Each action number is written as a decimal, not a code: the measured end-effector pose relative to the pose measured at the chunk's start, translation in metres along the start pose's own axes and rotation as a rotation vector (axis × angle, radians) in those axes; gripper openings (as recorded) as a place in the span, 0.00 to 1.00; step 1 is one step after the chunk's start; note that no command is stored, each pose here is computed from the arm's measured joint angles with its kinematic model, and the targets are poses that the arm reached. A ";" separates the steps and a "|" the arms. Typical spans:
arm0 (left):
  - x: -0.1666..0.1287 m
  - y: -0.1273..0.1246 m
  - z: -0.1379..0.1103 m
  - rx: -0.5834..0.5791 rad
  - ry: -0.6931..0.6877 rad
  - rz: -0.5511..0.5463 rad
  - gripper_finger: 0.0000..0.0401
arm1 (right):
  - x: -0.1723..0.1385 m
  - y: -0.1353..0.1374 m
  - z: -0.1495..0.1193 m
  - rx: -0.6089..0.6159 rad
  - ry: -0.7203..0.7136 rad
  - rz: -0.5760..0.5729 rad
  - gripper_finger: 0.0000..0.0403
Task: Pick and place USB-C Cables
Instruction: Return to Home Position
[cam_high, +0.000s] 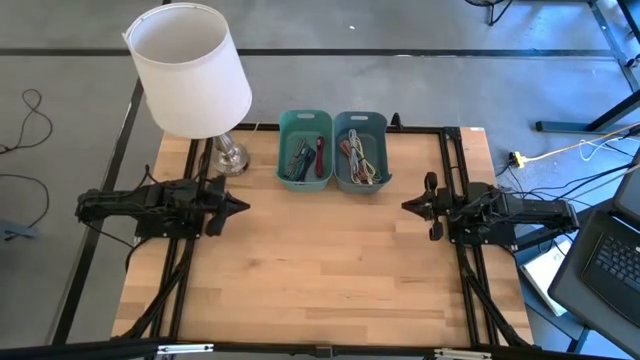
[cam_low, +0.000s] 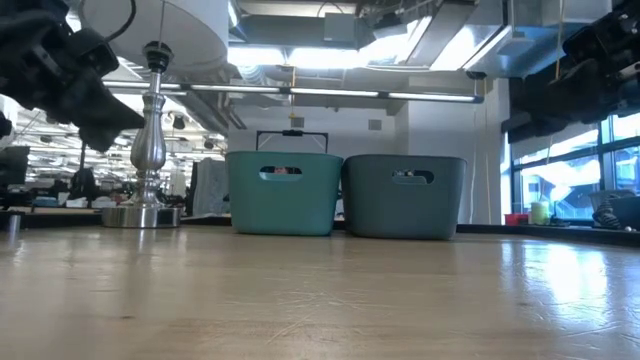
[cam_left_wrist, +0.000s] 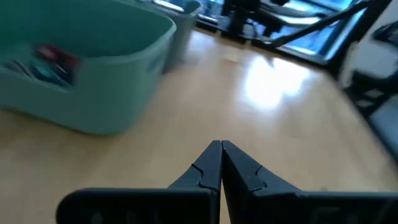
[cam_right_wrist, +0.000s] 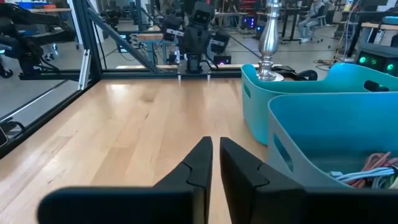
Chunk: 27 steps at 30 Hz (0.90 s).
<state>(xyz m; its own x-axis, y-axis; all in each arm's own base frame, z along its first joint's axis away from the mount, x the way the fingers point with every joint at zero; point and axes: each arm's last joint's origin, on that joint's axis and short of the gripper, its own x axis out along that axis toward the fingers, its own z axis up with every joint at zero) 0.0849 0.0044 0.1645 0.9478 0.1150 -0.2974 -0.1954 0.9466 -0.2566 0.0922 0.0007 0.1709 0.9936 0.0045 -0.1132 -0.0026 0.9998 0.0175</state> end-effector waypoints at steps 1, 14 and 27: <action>0.000 -0.001 0.000 -0.043 0.009 -0.024 0.00 | 0.000 0.000 0.000 0.000 0.000 0.000 0.09; 0.000 -0.002 -0.001 -0.130 0.024 -0.062 0.01 | 0.000 0.000 0.000 0.000 0.000 -0.003 0.10; -0.001 -0.002 0.000 -0.132 0.009 -0.065 0.01 | 0.005 0.000 -0.001 0.000 -0.143 -0.001 0.10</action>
<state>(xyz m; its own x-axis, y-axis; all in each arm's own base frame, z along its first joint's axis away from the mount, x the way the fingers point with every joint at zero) 0.0847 0.0027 0.1651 0.9574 0.0521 -0.2841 -0.1660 0.9042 -0.3936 0.0969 0.0006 0.1697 0.9996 0.0011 0.0290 -0.0017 0.9998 0.0179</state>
